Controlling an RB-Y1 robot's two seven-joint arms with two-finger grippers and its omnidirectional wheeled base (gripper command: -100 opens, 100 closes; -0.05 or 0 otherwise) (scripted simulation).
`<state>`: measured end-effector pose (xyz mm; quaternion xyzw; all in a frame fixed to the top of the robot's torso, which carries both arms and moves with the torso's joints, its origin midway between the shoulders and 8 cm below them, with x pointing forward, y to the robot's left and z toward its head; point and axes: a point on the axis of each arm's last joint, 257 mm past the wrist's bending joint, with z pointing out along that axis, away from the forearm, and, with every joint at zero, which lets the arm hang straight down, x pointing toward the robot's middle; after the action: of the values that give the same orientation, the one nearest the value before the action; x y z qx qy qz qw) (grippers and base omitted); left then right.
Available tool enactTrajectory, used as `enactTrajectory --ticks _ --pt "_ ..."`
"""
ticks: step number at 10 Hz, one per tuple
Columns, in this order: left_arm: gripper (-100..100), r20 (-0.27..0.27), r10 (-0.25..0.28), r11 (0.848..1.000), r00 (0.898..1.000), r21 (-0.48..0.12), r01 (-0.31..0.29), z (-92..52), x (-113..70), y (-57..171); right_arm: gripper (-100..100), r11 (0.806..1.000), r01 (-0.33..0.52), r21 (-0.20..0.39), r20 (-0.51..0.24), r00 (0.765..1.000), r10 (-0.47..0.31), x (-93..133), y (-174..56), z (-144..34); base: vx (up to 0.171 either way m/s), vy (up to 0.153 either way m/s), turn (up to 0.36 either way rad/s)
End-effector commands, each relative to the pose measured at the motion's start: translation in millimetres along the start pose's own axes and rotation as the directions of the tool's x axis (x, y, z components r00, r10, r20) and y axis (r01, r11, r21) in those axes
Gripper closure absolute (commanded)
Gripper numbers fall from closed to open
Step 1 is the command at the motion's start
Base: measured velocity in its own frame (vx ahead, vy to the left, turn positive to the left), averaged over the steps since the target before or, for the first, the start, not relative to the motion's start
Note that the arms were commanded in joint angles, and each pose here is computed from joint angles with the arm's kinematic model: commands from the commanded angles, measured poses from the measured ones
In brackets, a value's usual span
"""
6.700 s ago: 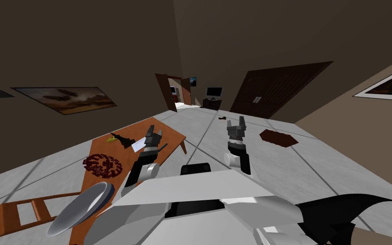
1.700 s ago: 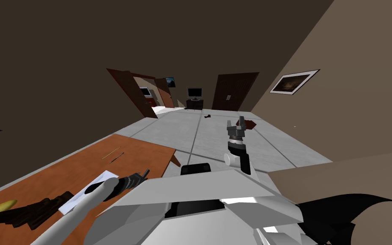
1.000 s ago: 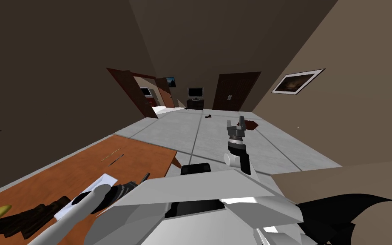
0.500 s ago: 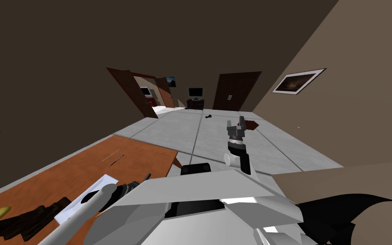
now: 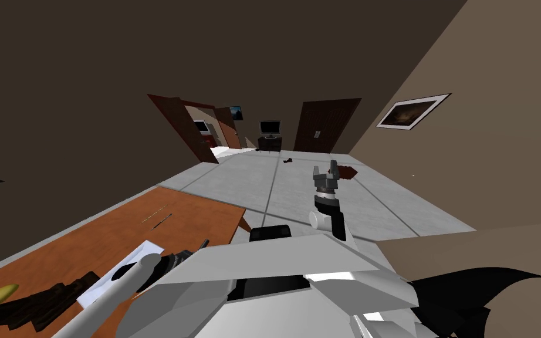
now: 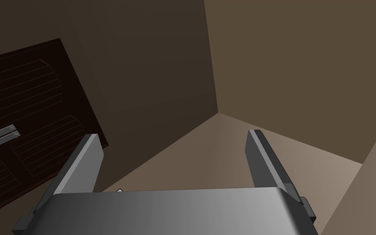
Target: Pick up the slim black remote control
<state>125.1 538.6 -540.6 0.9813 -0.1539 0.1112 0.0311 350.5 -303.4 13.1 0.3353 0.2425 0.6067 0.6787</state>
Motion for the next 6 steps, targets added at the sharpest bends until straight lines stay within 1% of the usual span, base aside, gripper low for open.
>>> enactTrajectory --ticks 1,2,4,5,6 --pt "0 0.000 0.000 1.000 1.000 0.000 0.000 0.0 0.0 0 0 1.000 0.000 0.000 0.000 1.000 0.000 0 0 0.0 0.000 0.000 0.000" --pt "100 0.001 0.000 1.000 1.000 0.000 0.000 -10.2 -1.1 -6 0 1.000 0.000 0.000 0.000 1.000 0.000 0 0 0.0 -0.010 -0.030 -0.004" --pt "100 0.001 0.000 1.000 1.000 -0.001 0.000 -20.2 -0.9 -13 0 1.000 0.000 0.000 0.000 1.000 0.000 0 0 0.0 -0.011 -0.042 0.004" --pt "100 0.001 0.001 1.000 1.000 0.002 -0.001 -15.9 0.8 -11 0 1.000 0.000 0.000 0.000 1.000 0.000 0 0 0.0 -0.004 -0.016 0.002" --pt "0 0.001 0.000 1.000 1.000 0.001 0.000 -16.7 1.0 -12 0 1.000 0.000 0.000 0.000 1.000 0.000 0 0 0.0 0.000 0.000 0.000"
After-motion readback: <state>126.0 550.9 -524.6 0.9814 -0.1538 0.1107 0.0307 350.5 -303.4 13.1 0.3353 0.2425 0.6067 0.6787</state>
